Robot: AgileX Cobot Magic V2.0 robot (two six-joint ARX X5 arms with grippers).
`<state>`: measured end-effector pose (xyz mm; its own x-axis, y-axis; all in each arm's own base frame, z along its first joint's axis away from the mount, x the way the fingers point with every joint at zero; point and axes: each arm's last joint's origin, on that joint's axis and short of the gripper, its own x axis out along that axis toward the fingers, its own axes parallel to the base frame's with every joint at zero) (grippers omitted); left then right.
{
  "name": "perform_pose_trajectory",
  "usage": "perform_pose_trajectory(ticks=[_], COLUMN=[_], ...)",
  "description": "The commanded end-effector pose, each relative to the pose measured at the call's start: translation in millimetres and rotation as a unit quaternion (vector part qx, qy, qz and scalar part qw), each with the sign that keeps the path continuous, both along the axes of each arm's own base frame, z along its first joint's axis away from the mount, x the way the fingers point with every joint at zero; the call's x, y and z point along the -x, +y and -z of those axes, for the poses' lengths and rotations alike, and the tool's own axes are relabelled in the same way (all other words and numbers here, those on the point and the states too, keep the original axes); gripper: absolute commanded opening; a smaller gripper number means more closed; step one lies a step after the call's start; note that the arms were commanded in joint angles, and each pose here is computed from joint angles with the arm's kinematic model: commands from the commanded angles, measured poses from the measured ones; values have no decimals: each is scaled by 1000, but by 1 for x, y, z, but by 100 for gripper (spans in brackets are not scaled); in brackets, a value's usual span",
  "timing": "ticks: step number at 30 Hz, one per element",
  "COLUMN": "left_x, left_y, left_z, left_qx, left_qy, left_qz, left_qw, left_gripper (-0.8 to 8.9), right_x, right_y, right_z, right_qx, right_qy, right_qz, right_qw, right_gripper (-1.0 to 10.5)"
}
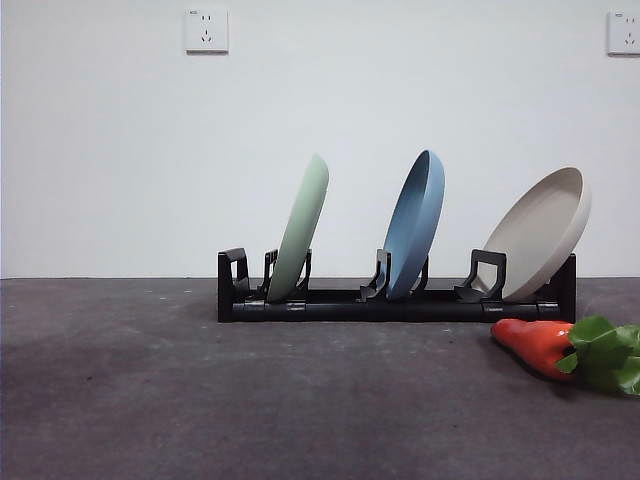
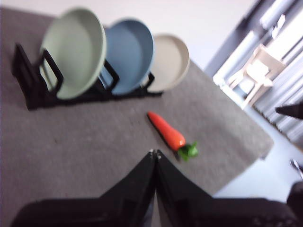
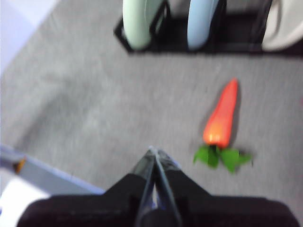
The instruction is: Take the green plate from the plate rack,put the plate on the table,take the carrot from the table,put the carrot in the plate
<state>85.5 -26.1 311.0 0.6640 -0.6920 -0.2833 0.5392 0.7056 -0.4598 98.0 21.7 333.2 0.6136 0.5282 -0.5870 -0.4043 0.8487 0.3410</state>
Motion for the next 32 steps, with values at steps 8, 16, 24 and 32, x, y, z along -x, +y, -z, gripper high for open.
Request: perform_pose_trajectory(ticks=[8, 16, 24, 32], left_x=[-7, -8, -27, -67], left_y=[-1, -2, -7, -29], left_z=[-12, -14, -29, -59], left_qx=[-78, -61, -31, -46], left_qy=[53, 51, 10, -15], left_qz=[46, 56, 58, 84], left_qw=[994, 995, 998, 995], left_gripper=[14, 628, 628, 628], right_x=[2, 2, 2, 2], right_y=[0, 0, 0, 0], right_z=[7, 7, 7, 7], right_qx=[55, 48, 44, 42], right_qy=[100, 107, 111, 113], right_qz=[-52, -43, -38, -35], right_qw=[992, 992, 992, 992], right_gripper=[31, 568, 567, 567])
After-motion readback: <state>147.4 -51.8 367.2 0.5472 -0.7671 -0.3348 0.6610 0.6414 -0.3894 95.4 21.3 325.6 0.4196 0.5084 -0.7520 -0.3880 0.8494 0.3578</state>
